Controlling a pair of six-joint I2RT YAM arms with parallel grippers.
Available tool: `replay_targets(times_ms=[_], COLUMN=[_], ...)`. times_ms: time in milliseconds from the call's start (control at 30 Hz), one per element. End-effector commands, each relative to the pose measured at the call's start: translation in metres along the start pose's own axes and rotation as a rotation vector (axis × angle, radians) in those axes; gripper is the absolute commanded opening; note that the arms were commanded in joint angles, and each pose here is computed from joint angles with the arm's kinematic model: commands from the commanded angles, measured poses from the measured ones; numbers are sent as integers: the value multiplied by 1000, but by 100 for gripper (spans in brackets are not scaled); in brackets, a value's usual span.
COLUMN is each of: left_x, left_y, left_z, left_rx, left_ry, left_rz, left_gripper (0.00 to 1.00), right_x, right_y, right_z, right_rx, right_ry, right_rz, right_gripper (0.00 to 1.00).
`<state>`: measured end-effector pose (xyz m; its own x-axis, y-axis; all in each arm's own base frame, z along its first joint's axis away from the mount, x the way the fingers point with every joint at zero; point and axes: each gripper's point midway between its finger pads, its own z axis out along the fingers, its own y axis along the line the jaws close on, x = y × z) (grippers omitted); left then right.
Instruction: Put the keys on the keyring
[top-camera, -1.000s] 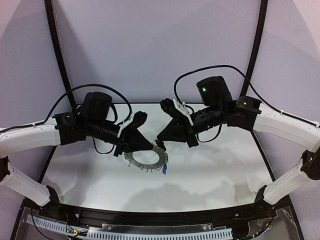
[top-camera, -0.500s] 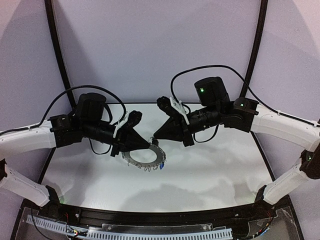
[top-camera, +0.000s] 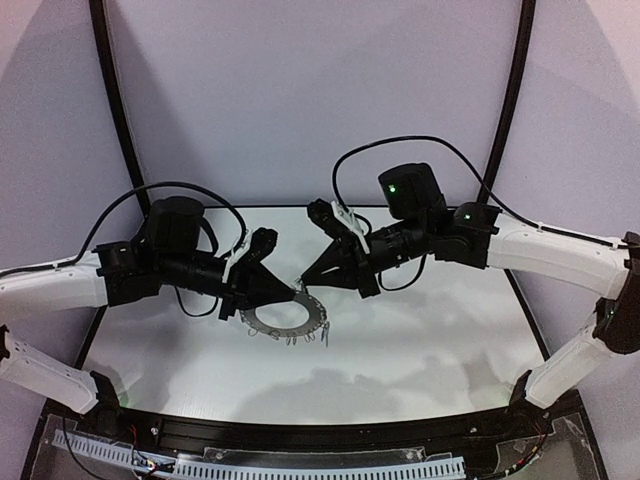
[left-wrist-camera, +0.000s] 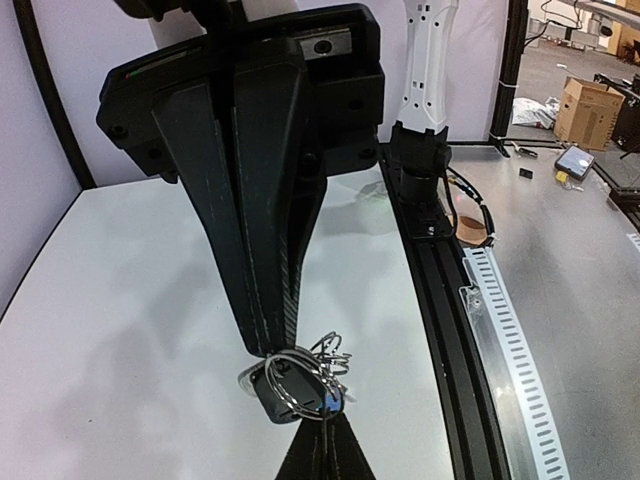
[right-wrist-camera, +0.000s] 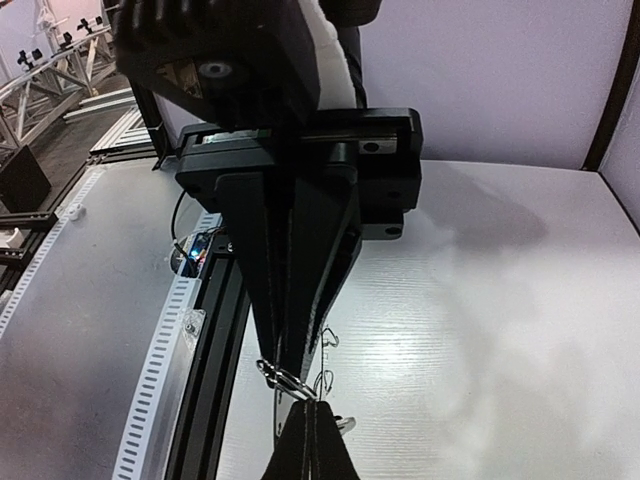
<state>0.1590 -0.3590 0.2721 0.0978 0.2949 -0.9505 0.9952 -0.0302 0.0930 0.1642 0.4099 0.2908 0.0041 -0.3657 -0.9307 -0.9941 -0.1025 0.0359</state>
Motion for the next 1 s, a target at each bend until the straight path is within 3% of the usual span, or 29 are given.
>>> replay_targets(times_ms=[0,133,167,200,233,300,600,833,967], left_x=[-41,-41,-39,-35,-32,-20,-11,-11,-14], left_y=[4,10,11,16,19,22,38,70,76], left_z=[-12,-11,-10,-9,-7,-4,-8,-19,-24], left_rx=[-55,-87,-94,-118,-129,-142,-239,-423,-465], left_ry=[-138,-152,-149,-135,-126,-83,-53,-33,-30], left_rz=[97,103,100,93,84,53,-41,-168,-170], left_gripper=[1,1,7,16,39,57,64,65,64], right_x=[21,22,20,18,18,9,-7,-16,-19], right_y=[2,3,1,-3,-6,-15,-39,-81,-91], right_z=[14,16,15,13,12,6,-5,-17,-19], right_rx=[-66,-87,-71,-46,-23,36,193,483,558], right_ry=[26,38,42,47,60,79,113,112,114], right_rz=[75,67,61,52,49,14,23,111,131], right_gripper=[0,0,0,0,0,0,0,0,0])
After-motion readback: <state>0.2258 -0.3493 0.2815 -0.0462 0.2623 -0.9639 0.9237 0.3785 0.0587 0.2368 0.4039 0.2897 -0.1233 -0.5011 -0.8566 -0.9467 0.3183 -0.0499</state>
